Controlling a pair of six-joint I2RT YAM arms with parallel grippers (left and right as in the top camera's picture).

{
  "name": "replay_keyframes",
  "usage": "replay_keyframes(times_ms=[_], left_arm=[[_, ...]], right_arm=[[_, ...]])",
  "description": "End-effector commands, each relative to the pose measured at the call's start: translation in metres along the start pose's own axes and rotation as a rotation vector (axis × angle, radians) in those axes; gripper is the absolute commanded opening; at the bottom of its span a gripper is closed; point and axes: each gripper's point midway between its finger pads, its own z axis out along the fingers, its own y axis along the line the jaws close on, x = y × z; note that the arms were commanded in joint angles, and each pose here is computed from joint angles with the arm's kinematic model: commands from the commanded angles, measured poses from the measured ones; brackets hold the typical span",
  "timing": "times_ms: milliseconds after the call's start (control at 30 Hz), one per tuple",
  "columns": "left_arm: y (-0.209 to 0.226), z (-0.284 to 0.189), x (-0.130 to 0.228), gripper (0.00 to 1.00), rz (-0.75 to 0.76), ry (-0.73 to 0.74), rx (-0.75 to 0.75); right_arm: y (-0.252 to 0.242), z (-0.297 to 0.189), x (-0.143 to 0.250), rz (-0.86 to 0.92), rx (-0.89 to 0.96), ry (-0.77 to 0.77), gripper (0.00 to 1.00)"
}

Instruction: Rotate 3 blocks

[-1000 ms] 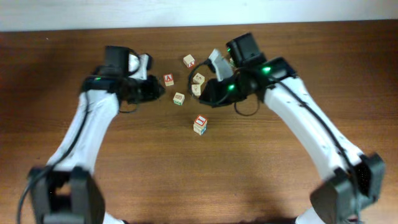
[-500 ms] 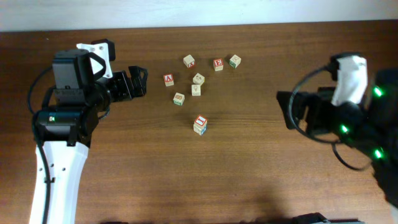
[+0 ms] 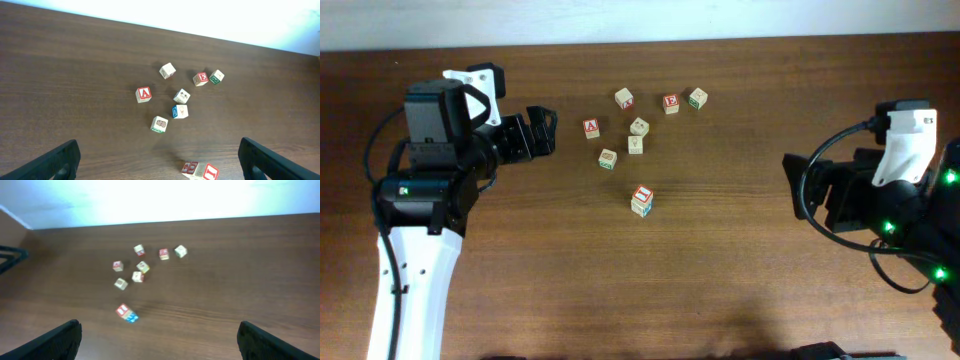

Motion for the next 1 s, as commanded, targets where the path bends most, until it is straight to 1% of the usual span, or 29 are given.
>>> replay_keyframes(times_ms=[0, 67, 133, 267, 367, 500, 600, 700, 833, 967], left_arm=[[0.0, -0.005, -0.006, 0.99, 0.012, -0.021, -0.009], [0.0, -0.005, -0.006, 0.99, 0.012, -0.021, -0.009], [0.0, -0.005, -0.006, 0.99, 0.012, -0.021, -0.009], [0.0, -0.005, -0.006, 0.99, 0.012, -0.021, -0.009], [0.0, -0.005, -0.006, 0.99, 0.012, -0.021, -0.009], [0.0, -0.005, -0.006, 0.99, 0.012, -0.021, -0.009], [0.0, -0.005, -0.006, 0.99, 0.012, -0.021, -0.009], [0.001, -0.005, -0.006, 0.99, 0.012, -0.021, -0.009], [0.0, -0.005, -0.006, 0.99, 0.012, -0.021, -0.009], [0.0, -0.005, -0.006, 0.99, 0.012, -0.021, -0.009]], right_arm=[[-0.029, 0.0, -0.014, -0.02, 0.167, -0.069, 0.99], [-0.028, 0.006, -0.018, -0.113, 0.157, -0.119, 0.99], [-0.032, 0.014, -0.019, -0.147, 0.148, -0.185, 0.99], [-0.025, 0.038, -0.001, -0.303, 0.051, -0.308, 0.99], [-0.029, 0.059, 0.041, -0.336, 0.003, -0.402, 0.99], [-0.04, 0.085, 0.097, -0.354, -0.015, -0.478, 0.99], [-0.047, 0.099, 0.13, -0.364, -0.015, -0.528, 0.99], [-0.053, 0.108, 0.156, -0.371, -0.015, -0.559, 0.99], [-0.058, 0.115, 0.176, -0.374, -0.011, -0.578, 0.99], [-0.063, 0.129, 0.199, -0.368, -0.012, -0.548, 0.98]])
